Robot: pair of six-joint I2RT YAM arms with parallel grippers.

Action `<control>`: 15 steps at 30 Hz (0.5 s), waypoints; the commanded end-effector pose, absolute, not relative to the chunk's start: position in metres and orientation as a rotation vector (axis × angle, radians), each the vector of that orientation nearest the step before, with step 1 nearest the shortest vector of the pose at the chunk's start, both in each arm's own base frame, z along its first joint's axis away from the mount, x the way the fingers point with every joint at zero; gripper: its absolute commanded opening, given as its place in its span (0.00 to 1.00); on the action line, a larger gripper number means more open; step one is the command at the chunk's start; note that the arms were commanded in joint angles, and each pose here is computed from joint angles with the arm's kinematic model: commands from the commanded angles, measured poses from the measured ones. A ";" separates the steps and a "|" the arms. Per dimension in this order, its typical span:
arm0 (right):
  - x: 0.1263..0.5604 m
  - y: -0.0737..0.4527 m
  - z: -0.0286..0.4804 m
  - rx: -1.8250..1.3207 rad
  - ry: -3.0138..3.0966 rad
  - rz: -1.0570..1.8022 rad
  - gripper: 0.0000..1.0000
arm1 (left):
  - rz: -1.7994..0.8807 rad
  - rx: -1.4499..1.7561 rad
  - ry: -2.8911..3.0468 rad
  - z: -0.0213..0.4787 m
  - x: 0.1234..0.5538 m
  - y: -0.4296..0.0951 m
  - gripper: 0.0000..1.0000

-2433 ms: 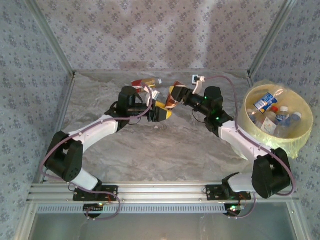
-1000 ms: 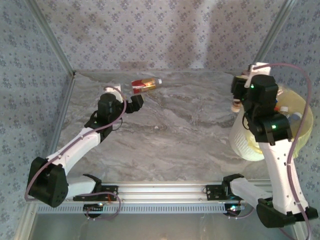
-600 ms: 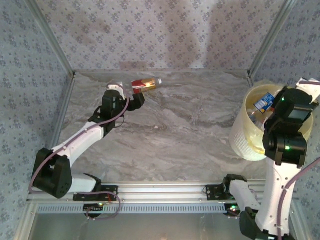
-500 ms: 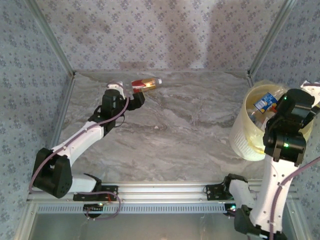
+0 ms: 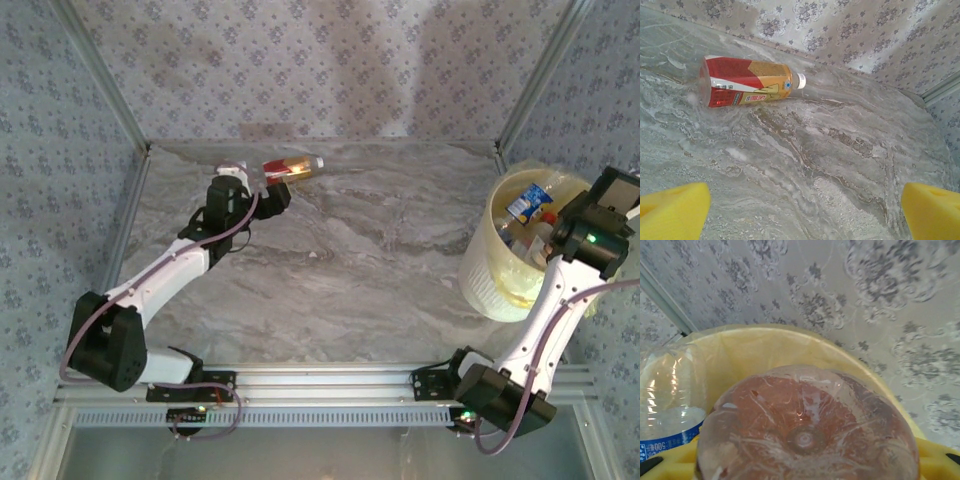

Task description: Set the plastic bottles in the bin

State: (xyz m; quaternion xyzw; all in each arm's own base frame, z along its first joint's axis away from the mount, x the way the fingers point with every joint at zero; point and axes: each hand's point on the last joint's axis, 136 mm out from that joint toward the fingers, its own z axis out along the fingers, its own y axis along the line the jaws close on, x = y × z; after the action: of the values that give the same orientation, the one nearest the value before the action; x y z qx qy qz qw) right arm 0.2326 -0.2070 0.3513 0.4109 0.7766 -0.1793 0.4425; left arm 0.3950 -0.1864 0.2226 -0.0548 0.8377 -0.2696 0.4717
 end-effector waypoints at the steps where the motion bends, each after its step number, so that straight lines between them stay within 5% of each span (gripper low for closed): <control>1: 0.245 -0.206 0.352 1.026 1.896 -0.362 0.56 | -0.691 -0.137 2.042 0.232 0.399 -0.190 0.98; 11: 0.271 -0.210 0.328 1.036 1.993 -0.267 0.61 | -0.675 -0.132 2.050 0.229 0.398 -0.189 0.98; 15: 0.275 -0.213 0.324 1.045 2.015 -0.267 0.75 | -0.676 -0.131 2.055 0.228 0.398 -0.189 0.98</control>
State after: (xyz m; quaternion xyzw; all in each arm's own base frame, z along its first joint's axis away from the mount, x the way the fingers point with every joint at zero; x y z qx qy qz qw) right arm 0.2724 -0.2144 0.3171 0.4151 0.8025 -0.1164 0.4124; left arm 0.3932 -0.1875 0.2176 -0.0532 0.8434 -0.2696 0.4618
